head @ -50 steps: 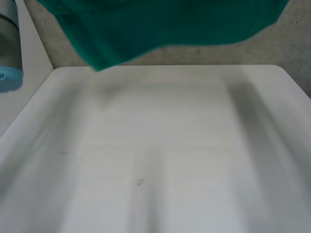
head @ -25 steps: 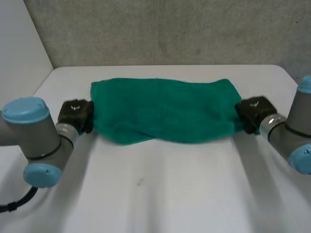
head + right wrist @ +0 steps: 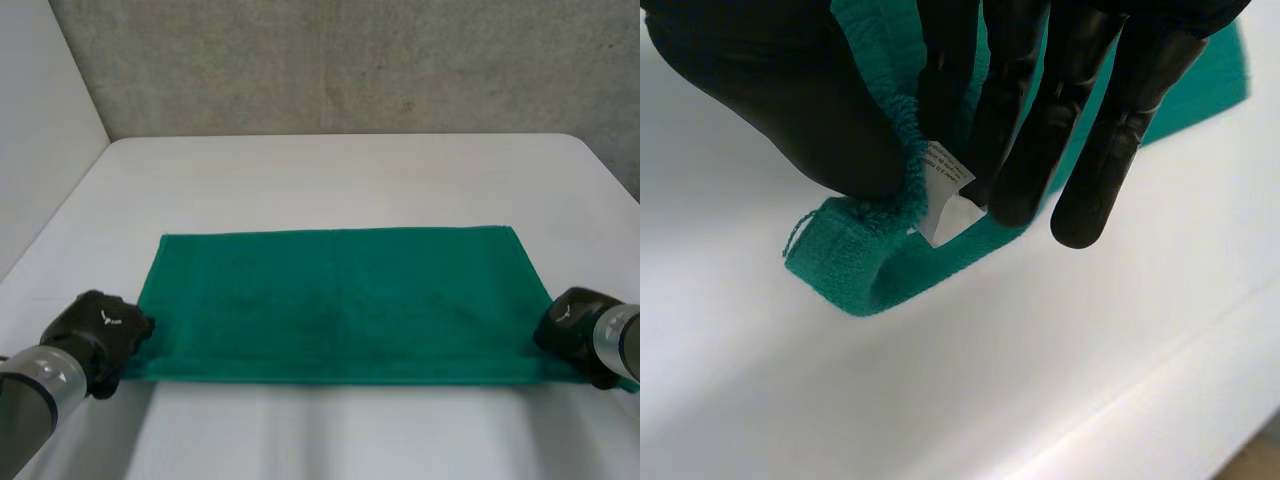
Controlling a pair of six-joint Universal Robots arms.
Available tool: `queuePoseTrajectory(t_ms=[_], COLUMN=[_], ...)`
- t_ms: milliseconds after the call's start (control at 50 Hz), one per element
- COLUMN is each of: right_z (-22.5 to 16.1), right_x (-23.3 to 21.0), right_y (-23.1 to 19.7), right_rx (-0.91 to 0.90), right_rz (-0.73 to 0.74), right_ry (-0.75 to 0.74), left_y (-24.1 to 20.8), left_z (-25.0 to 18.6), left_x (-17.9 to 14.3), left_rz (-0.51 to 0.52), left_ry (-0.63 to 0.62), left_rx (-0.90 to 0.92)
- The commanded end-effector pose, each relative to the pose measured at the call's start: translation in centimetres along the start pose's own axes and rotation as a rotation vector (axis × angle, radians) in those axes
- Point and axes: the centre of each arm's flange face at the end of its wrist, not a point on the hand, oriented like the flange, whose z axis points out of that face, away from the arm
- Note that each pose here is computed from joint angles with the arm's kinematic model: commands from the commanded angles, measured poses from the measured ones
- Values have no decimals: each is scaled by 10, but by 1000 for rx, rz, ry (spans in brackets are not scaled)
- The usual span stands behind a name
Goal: Fold the towel.
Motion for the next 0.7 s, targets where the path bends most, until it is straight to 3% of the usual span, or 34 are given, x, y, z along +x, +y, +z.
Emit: queuePoseTrajectory(t_ms=[20, 180, 400, 560, 700], right_z=[29, 72, 123, 147, 138], right_x=[30, 55, 79, 74, 95], right_y=[-19, -46, -79, -90, -95], right_rx=[115, 225, 311, 310, 312], right_rz=[122, 307, 319, 319, 393], right_ry=[177, 254, 397, 413, 514], left_y=[-29, -55, -68, -69, -88], left_z=[40, 110, 188, 210, 205], left_x=[-15, -22, -33, -17, -13], left_rz=[-1, -25, -49, -46, -29], left_ry=[-118, -216, -324, -339, -410], left_rx=[158, 283, 272, 332, 451])
